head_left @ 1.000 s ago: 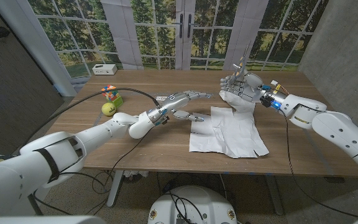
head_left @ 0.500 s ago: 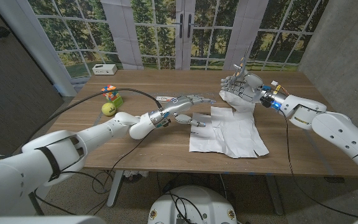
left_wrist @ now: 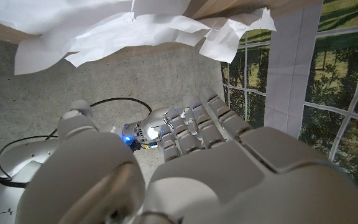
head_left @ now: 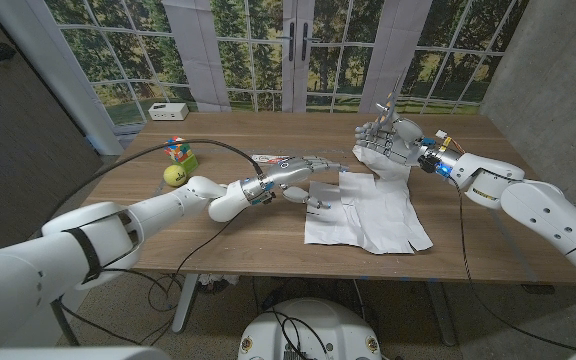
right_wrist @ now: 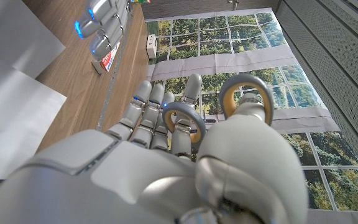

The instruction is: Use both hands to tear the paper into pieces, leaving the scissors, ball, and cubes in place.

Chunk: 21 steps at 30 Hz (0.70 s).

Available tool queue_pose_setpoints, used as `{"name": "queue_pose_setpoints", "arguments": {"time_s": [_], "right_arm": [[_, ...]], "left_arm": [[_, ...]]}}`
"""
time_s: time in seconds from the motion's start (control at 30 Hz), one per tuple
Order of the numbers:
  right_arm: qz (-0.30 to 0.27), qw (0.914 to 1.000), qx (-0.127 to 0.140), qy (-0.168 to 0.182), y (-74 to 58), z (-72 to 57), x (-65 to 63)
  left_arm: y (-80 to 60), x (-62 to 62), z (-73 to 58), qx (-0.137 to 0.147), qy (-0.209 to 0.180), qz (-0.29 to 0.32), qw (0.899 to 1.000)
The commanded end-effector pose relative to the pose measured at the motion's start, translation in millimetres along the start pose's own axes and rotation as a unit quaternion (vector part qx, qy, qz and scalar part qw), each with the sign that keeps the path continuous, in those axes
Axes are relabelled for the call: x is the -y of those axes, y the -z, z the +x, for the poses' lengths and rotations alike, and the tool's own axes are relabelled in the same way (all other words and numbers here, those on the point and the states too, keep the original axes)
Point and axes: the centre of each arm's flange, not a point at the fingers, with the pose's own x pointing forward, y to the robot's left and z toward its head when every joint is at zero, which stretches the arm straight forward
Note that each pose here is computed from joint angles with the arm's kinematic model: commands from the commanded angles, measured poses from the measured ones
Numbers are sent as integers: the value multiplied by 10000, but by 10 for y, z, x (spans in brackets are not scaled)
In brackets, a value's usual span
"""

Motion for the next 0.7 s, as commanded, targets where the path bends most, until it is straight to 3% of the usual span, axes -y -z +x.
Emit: {"name": "queue_pose_setpoints", "arguments": {"time_s": [0.03, 0.7], "right_arm": [[-2, 10000, 4, 14, 14, 2, -6], [-29, 10000, -9, 7, 4, 1, -36]], "left_arm": [[22, 79, 36, 227, 285, 67, 9993], [37, 139, 89, 475, 414, 245, 9977]]}}
